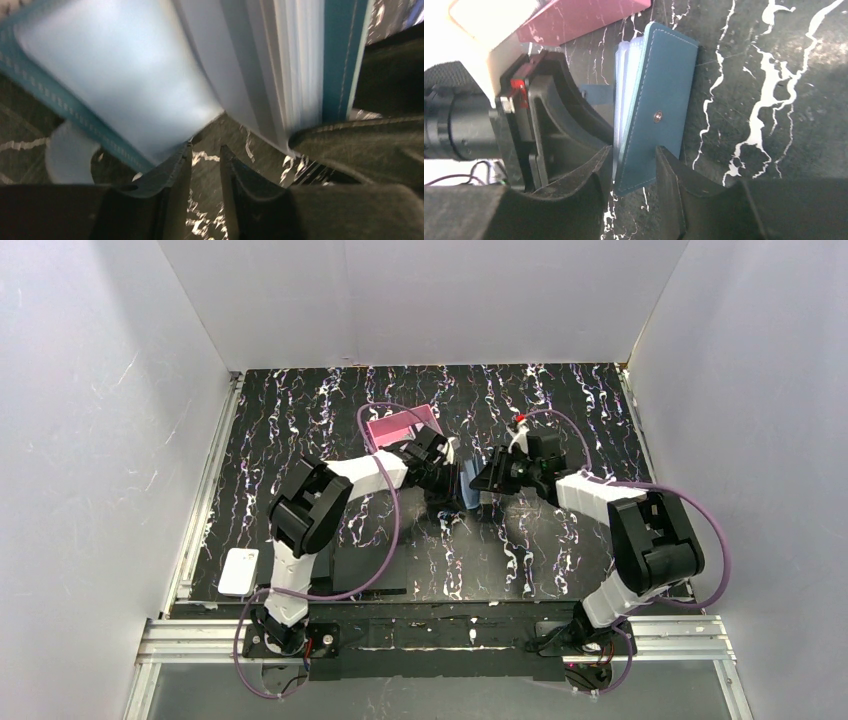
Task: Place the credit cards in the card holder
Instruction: Close the card holder at the center of the board.
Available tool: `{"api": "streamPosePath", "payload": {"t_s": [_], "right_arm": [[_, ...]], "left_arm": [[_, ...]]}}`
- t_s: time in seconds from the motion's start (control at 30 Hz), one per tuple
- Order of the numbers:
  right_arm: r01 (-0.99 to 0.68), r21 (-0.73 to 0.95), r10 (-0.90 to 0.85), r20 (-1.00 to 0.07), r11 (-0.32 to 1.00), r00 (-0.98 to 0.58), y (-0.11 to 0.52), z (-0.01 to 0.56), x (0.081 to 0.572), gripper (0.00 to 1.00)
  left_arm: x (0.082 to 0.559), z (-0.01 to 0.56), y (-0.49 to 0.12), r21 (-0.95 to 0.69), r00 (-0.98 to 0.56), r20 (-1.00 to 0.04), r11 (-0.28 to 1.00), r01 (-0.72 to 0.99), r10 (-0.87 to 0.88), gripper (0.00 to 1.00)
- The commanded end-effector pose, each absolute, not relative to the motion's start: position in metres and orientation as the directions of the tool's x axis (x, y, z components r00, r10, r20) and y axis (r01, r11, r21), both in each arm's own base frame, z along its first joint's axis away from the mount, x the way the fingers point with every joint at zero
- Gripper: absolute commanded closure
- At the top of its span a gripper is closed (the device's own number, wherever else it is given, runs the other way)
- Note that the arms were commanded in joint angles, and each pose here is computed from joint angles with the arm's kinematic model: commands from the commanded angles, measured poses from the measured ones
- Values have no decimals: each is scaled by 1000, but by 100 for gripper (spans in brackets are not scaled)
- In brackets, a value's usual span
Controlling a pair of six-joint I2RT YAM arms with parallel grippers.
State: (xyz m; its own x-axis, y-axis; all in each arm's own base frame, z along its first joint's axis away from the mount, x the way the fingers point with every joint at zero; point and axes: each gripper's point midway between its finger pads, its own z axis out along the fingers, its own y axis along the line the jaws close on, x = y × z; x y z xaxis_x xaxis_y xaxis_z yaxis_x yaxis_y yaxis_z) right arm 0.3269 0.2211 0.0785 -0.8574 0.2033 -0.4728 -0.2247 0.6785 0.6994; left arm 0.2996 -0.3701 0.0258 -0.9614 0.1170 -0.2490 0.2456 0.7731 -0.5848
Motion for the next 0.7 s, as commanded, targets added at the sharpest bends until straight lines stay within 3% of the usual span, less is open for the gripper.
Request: {"api": "streamPosePath", "payload": {"t_s": [0.0,0.23,0.47,0.67], "right_arm": [[-310,500,82,-617,808,-783,221,89,337,56],[-431,344,-127,-642,834,-756,243,81,327,50],[-470,496,-150,-555,731,-819,279,62,310,44],[-428,599,-65,-531,676,-845,291,59,311,40]], "left_arm": [[273,50,-351,-565,-950,-266,772,289,162,70],[233,105,-315,-602,-917,-357,707,371,177,61],[235,137,-261,-674,-936,-352,700,237,-22,54],[248,143,-270,-685,-937,-348,687,243,-16,54]]}}
